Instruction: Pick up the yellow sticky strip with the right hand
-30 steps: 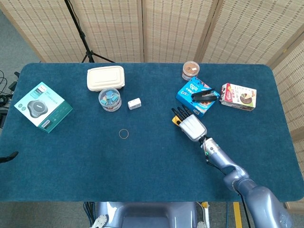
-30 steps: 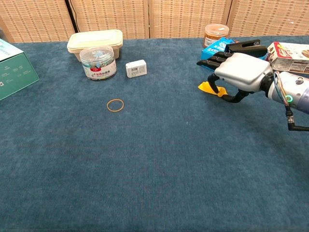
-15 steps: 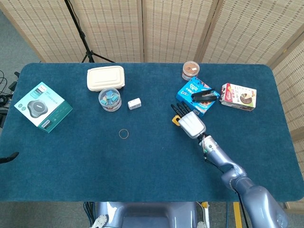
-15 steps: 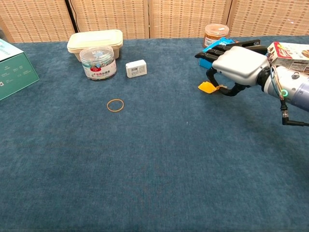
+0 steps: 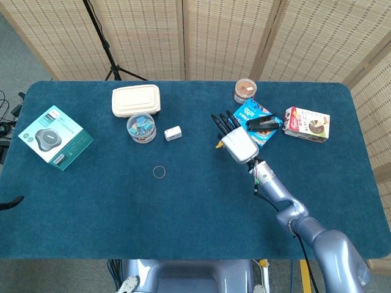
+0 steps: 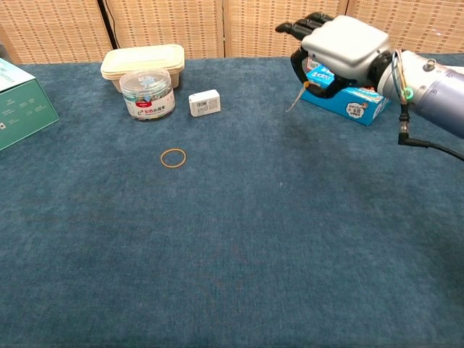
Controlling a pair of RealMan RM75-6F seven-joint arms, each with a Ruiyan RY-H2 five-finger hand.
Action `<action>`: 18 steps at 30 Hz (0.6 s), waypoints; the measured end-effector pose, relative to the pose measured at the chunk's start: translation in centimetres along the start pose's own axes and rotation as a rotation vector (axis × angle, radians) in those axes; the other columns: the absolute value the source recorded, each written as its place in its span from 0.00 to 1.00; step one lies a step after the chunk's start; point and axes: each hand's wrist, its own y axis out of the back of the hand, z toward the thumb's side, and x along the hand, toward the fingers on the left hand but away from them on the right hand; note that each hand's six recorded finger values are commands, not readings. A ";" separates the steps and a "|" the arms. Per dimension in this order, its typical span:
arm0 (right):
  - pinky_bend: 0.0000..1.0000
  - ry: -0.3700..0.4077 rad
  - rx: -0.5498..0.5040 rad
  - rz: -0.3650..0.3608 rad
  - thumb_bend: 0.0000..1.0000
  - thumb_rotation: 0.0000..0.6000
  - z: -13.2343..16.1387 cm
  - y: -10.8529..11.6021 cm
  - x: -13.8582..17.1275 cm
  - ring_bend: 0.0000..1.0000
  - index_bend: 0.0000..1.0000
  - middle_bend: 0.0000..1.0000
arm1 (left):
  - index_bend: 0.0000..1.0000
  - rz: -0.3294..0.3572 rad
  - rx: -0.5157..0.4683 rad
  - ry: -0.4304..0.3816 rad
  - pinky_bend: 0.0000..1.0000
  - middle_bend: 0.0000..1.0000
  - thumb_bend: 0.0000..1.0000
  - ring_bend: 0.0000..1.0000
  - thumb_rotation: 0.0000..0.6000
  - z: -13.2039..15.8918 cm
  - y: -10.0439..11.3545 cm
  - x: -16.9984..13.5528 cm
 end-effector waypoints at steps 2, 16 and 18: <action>0.00 -0.018 -0.017 -0.035 0.53 1.00 -0.3 1.1 -0.5 0.00 0.62 0.00 | 0.00 0.001 -0.004 0.000 0.00 0.00 0.00 0.00 1.00 -0.1 0.1 -0.1; 0.00 -0.061 -0.158 -0.139 0.00 1.00 -1.8 5.4 2.5 0.00 0.00 0.00 | 0.00 -0.015 0.002 -0.039 0.00 0.00 0.00 0.00 1.00 0.3 -0.3 -0.7; 0.00 -0.073 -0.182 -0.142 0.00 1.00 -2.0 5.9 3.4 0.00 0.00 0.00 | 0.00 -0.016 0.003 -0.050 0.00 0.00 0.00 0.00 1.00 0.5 -0.3 -0.9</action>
